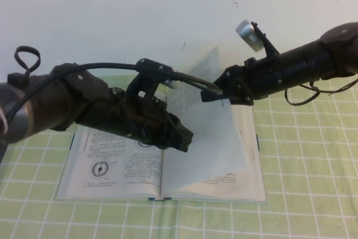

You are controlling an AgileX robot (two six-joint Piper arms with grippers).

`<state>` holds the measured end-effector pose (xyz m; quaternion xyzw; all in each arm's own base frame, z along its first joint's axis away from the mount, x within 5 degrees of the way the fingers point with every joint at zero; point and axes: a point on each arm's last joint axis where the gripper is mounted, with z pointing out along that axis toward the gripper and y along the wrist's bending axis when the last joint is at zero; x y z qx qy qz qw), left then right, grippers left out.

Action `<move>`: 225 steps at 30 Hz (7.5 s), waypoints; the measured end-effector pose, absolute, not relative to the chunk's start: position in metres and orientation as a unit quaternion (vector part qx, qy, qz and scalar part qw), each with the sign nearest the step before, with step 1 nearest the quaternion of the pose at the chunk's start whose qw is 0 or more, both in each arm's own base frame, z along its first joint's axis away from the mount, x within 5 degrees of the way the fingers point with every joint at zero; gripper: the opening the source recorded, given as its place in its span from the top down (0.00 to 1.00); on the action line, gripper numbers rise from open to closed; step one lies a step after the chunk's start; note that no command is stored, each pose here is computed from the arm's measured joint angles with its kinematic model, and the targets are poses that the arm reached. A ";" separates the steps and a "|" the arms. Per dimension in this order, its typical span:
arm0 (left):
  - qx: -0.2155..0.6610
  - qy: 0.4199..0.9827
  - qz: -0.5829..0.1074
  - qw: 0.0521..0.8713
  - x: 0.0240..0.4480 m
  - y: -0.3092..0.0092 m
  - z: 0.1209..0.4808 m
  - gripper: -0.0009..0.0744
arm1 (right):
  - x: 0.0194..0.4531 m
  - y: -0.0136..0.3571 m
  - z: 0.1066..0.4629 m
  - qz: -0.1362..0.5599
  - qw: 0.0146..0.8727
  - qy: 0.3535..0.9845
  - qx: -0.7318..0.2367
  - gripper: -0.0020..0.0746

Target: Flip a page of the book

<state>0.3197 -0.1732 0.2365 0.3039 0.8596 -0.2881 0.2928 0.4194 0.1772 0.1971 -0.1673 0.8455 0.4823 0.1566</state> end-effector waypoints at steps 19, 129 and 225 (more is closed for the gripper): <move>0.336 0.818 -0.221 0.410 0.242 -0.135 0.280 0.99 | 0.402 0.215 0.203 0.489 0.113 0.843 -0.193 0.54; 0.234 0.747 -0.268 0.562 0.142 -0.080 0.343 0.99 | 0.148 0.031 0.339 -0.067 0.390 0.894 -0.212 0.97; 0.016 0.792 -0.086 0.604 0.052 -0.011 0.176 0.99 | 0.119 0.022 0.272 -0.066 0.361 0.905 -0.214 0.98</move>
